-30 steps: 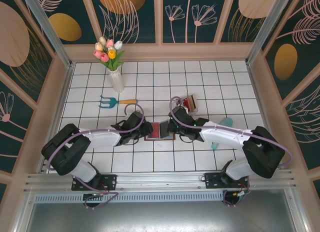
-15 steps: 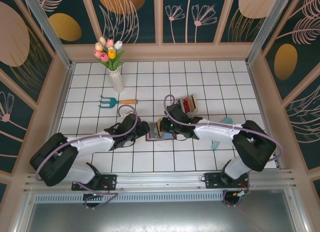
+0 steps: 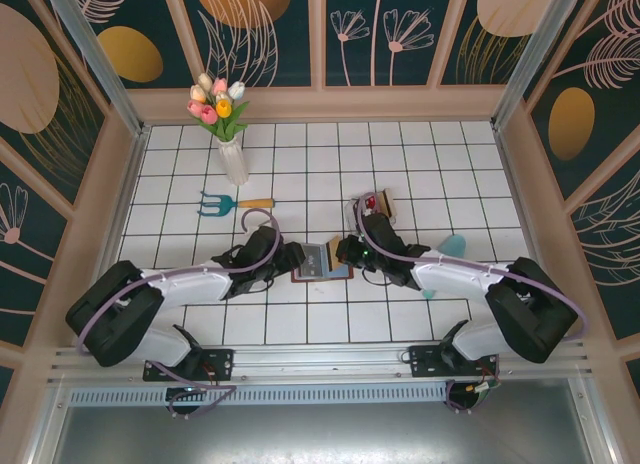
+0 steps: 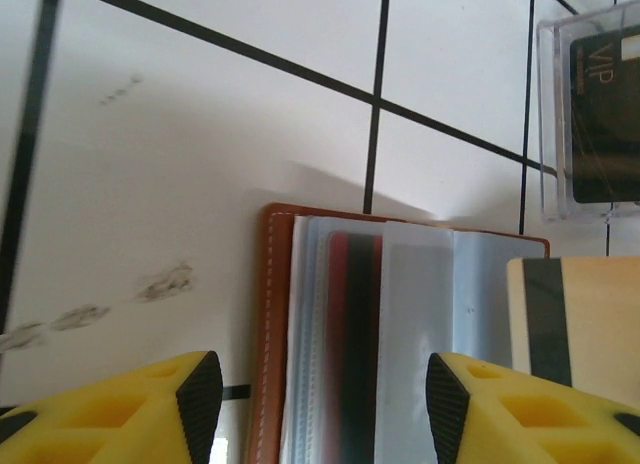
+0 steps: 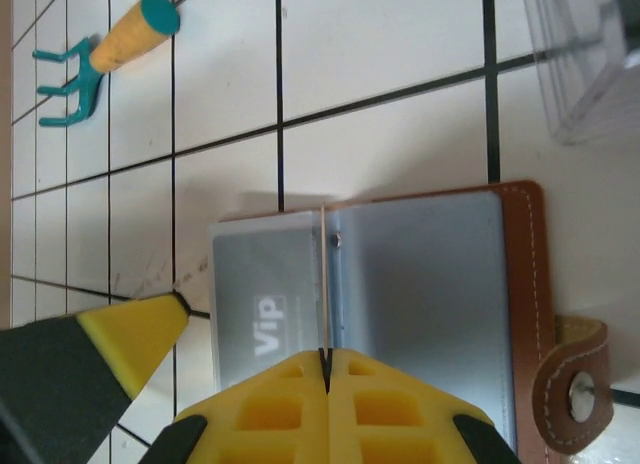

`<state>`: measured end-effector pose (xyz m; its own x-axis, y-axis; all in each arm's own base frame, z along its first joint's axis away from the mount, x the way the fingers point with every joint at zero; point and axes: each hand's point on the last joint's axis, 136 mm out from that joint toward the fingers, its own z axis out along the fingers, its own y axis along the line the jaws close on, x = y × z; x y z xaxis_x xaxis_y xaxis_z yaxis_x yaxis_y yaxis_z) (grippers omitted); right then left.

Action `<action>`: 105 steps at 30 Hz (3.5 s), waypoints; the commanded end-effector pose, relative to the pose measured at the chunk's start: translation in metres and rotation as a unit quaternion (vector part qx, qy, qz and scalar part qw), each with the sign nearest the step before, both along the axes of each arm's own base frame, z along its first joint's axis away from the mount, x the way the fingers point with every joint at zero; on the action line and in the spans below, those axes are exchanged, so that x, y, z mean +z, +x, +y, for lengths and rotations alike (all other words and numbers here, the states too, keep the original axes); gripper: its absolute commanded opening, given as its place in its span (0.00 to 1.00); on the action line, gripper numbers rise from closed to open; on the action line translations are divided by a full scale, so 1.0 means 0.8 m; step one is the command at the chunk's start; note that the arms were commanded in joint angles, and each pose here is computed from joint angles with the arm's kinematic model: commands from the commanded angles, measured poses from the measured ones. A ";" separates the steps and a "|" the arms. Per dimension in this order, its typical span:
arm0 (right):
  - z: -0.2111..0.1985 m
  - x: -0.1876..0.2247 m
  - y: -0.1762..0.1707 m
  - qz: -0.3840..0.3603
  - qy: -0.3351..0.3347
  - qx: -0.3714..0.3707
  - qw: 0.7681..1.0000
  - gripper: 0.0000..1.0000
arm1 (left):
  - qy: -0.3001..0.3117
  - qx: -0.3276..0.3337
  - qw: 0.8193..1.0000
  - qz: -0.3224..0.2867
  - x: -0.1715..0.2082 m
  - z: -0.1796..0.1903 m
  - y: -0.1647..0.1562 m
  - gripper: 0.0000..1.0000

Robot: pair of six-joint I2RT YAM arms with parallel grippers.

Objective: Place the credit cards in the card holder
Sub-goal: Insert the credit card into the card slot.

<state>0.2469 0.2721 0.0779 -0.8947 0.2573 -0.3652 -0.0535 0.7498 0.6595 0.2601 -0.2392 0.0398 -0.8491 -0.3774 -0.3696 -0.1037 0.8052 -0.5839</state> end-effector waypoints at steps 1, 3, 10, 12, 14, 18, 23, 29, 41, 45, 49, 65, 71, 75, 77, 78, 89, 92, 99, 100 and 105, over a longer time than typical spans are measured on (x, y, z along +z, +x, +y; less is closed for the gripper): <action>0.019 0.017 0.003 -0.013 0.055 0.011 0.998 0.00 | -0.007 -0.023 1.000 -0.001 0.000 -0.015 0.003 0.57; 0.020 0.013 0.003 -0.011 0.059 0.011 0.998 0.00 | 0.001 -0.020 1.000 0.007 -0.010 -0.011 0.000 0.56; 0.014 -0.015 0.003 0.004 0.036 0.001 0.999 0.00 | 0.011 -0.021 0.999 0.032 -0.033 -0.008 -0.008 0.45; 0.011 -0.020 0.002 0.005 0.032 0.000 0.999 0.00 | 0.017 -0.020 0.999 0.037 -0.038 -0.006 -0.009 0.42; 0.009 -0.022 0.002 0.004 0.029 -0.001 1.000 0.00 | 0.022 -0.019 0.999 0.044 -0.043 -0.004 -0.011 0.38; 0.008 -0.030 -0.002 0.004 0.028 0.004 1.000 0.00 | 0.028 -0.020 0.998 0.050 -0.049 -0.003 -0.013 0.35; 0.017 -0.035 -0.006 0.005 0.059 0.015 0.998 0.00 | 0.027 -0.025 0.998 0.055 -0.053 -0.006 -0.014 0.32; 0.016 -0.052 -0.006 0.018 0.042 0.003 0.999 0.00 | 0.026 -0.029 0.997 0.062 -0.058 -0.007 -0.017 0.29; 0.012 -0.046 0.014 -0.004 0.031 -0.013 0.999 0.00 | 0.030 -0.032 0.997 0.066 -0.062 -0.005 -0.020 0.26; 0.009 -0.045 0.017 -0.010 0.038 -0.018 0.999 0.00 | 0.032 -0.031 0.997 0.067 -0.064 -0.002 -0.023 0.26; 0.005 -0.044 0.019 -0.014 0.034 -0.023 0.999 0.00 | 0.034 -0.030 0.997 0.068 -0.065 0.000 -0.024 0.25; 0.009 -0.046 0.019 -0.012 0.067 -0.039 0.997 0.00 | 0.031 -0.031 0.997 0.069 -0.066 -0.001 -0.025 0.24; 0.002 -0.045 0.019 -0.015 0.059 -0.047 0.997 0.00 | 0.034 -0.029 0.997 0.070 -0.067 0.002 -0.027 0.24; 0.016 -0.047 0.011 -0.003 0.074 -0.031 0.997 0.00 | 0.032 -0.031 0.997 0.070 -0.067 0.000 -0.025 0.24; 0.028 -0.048 0.007 0.005 0.078 -0.020 0.997 0.01 | 0.031 -0.031 0.997 0.070 -0.067 -0.002 -0.025 0.24; 0.034 -0.049 0.005 0.008 0.078 -0.015 0.997 0.01 | 0.029 -0.031 0.997 0.069 -0.066 -0.002 -0.024 0.24; 0.056 -0.049 0.001 0.024 0.056 0.006 0.998 0.13 | 0.029 -0.027 0.997 0.065 -0.062 -0.001 -0.023 0.25; 0.054 -0.049 0.000 0.028 0.044 0.009 0.999 0.16 | 0.028 -0.028 0.997 0.064 -0.061 -0.002 -0.023 0.25; 0.042 -0.049 0.001 0.026 0.013 0.003 1.000 0.28 | 0.029 -0.028 0.997 0.064 -0.061 -0.002 -0.022 0.25; 0.038 -0.049 0.003 0.024 0.003 0.000 1.000 0.30 | 0.028 -0.028 0.997 0.065 -0.061 -0.002 -0.022 0.25; 0.029 -0.057 0.006 0.029 -0.031 0.000 0.999 0.31 | 0.028 -0.029 0.997 0.064 -0.061 -0.003 -0.022 0.25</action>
<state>0.2515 0.3041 0.0347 -0.9145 0.2642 -0.3066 -0.0098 0.7428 0.6694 0.2631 -0.2541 0.0171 -0.8763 -0.3478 -0.3334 -0.0926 0.8007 -0.5919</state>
